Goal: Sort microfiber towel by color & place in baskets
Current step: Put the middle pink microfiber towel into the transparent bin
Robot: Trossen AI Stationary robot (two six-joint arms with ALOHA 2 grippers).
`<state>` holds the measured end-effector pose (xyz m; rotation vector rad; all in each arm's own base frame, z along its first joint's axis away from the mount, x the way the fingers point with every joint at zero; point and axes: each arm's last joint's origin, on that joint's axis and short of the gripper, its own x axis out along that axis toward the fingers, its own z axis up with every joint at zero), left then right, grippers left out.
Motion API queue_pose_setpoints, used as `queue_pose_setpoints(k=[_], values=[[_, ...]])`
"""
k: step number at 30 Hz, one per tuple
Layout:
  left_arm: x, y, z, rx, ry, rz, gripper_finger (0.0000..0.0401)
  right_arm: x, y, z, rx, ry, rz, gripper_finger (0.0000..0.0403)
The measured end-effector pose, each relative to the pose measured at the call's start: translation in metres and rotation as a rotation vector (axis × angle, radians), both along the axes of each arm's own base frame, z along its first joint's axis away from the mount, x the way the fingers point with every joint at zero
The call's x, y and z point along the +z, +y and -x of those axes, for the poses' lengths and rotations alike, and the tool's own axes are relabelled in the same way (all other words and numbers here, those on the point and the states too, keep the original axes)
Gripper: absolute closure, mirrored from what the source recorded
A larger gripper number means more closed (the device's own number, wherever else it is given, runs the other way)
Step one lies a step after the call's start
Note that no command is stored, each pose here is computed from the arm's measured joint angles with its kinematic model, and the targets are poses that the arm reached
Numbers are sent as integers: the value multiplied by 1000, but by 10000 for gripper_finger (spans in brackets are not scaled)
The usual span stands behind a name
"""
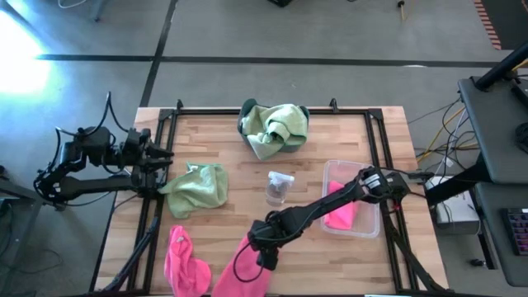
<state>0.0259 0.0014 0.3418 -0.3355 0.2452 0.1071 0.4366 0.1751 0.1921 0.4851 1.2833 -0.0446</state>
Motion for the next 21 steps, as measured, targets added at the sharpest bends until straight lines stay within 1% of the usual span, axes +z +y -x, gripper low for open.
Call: queue_pose_setpoints(k=[5,13,21], values=[[0,0,0,-4,1,-15,275,-3,-1,1,1,11,0,236],[-1,0,0,-5,9,-16,275,-19,-2,9,9,85,-22,236],[-1,0,0,-5,9,-16,275,-20,-1,3,10,20,-48,236]])
